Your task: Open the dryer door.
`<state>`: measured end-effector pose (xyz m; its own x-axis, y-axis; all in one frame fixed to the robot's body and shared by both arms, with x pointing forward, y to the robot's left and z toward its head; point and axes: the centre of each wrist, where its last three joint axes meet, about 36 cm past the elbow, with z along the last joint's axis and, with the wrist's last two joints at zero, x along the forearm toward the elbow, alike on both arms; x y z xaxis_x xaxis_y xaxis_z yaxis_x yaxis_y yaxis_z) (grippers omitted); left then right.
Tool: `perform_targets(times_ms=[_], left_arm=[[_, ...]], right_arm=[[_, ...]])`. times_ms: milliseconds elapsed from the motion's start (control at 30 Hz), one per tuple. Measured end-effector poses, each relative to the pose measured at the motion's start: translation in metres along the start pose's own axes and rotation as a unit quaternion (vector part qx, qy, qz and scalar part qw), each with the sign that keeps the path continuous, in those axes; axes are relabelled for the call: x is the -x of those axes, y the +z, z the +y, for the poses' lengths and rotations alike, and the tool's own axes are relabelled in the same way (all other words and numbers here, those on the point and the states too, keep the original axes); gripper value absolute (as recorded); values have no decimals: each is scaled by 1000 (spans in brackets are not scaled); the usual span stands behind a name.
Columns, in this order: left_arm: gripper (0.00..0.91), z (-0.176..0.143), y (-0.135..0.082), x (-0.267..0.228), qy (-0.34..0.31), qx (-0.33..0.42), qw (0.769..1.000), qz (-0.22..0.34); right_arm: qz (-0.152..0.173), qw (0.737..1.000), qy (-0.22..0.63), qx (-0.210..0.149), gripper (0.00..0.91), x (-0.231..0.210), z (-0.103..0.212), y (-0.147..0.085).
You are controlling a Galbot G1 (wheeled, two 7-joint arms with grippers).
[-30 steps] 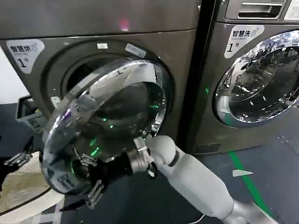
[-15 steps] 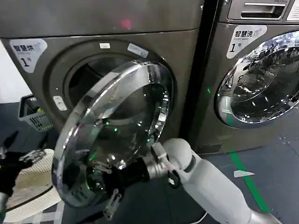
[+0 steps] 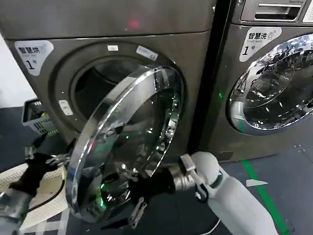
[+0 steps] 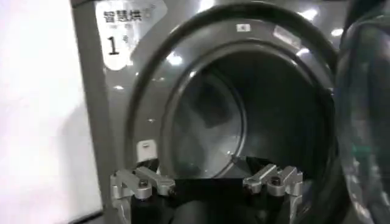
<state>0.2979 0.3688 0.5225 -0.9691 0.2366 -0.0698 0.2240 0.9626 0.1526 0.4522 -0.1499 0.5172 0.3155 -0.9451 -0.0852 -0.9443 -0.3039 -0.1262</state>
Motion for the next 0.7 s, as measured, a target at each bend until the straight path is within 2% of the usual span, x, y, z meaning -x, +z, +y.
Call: perform_targets(times_ms=[200, 500, 700], left_arm=[[907, -11, 7, 15, 32, -5, 999, 4], [907, -21, 10, 27, 78, -13, 997, 5], [907, -26, 13, 34, 104, -17, 994, 7]], right_arm=[[6, 1000, -1, 0, 907, -22, 13, -1], [-2, 997, 71, -17, 907, -81, 31, -12], [23, 992, 113, -43, 907, -127, 45, -24]])
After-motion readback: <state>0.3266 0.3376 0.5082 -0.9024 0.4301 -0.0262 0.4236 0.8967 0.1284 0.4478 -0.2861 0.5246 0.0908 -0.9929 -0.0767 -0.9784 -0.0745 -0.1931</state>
